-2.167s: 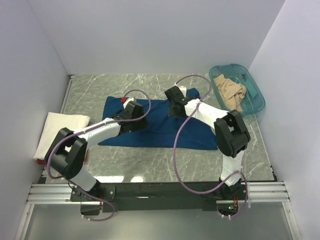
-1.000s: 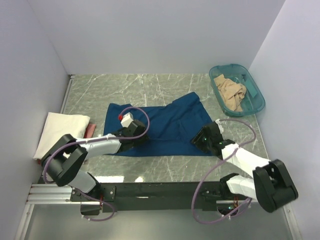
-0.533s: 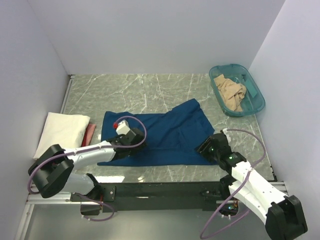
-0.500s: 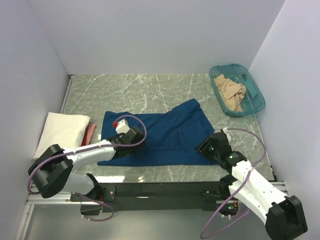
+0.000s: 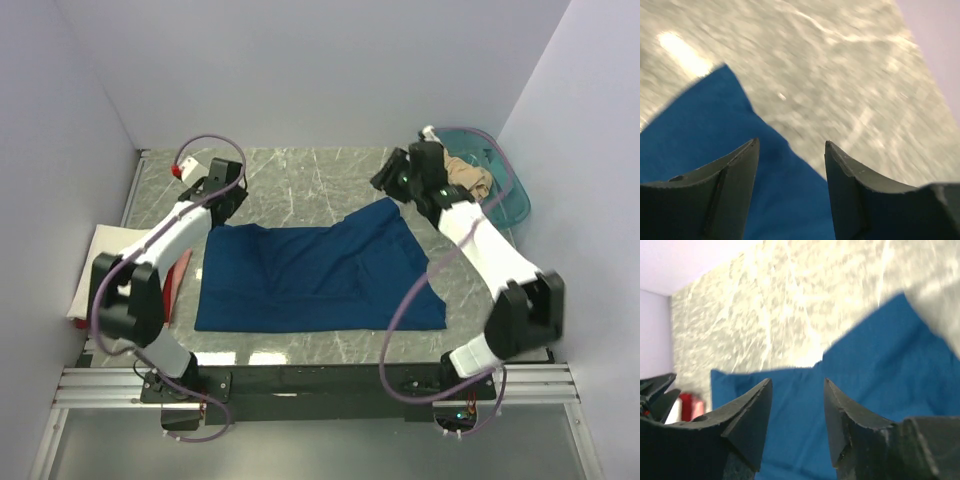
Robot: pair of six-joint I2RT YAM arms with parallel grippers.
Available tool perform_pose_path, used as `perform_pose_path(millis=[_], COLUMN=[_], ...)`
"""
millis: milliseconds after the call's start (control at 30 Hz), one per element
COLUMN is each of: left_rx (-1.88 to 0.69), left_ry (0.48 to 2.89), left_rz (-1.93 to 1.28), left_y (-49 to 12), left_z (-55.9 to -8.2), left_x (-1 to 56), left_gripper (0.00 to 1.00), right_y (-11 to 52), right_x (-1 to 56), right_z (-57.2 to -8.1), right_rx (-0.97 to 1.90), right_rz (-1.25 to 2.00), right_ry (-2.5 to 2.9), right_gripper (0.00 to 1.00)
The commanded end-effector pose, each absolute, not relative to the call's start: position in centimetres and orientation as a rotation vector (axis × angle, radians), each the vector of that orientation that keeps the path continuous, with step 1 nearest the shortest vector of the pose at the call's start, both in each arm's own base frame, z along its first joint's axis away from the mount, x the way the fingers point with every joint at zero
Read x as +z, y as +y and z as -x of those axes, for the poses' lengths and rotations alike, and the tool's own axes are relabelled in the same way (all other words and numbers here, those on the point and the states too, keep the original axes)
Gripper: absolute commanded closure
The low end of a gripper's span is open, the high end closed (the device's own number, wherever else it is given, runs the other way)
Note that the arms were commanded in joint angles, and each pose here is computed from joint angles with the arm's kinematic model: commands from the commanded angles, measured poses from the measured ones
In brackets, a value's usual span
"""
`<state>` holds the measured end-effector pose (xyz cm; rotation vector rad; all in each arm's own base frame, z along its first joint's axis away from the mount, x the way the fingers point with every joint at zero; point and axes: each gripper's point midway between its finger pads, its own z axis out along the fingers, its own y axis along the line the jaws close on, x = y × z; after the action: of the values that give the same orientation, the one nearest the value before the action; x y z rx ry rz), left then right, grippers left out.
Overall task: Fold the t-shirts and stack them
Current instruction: Fold the tshirt
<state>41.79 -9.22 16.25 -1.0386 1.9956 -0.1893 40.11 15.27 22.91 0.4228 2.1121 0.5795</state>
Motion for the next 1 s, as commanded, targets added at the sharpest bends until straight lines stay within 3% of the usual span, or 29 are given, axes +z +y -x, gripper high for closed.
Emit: perform_pose_path(millis=[0,433,800,967], left_rx=[-0.02,0.228,0.265,0.248], left_ry=[2.047,2.142,2.227,2.262], left_rz=[1.089,1.305,1.307,1.304], left_y=[-6.6,-1.8,-1.9,-2.4], left_z=[-42.5,-46.7,-45.8,-45.0], left_x=[13.9,6.1,2.4,1.5], left_gripper=[0.4,0.43,0.49,0.65], right_y=[16.8,17.6,17.4,17.2], right_x=[21.5,18.1,17.0,16.9], right_z=[-43.3,-45.3,-44.8,-44.7], right_rx=[0.583,0.584,0.618,0.615], right_rz=[-0.283,-0.226,-0.237,-0.237], right_ry=[2.197,2.292,2.316,2.322], right_gripper=[0.48,0.5,0.51,0.52])
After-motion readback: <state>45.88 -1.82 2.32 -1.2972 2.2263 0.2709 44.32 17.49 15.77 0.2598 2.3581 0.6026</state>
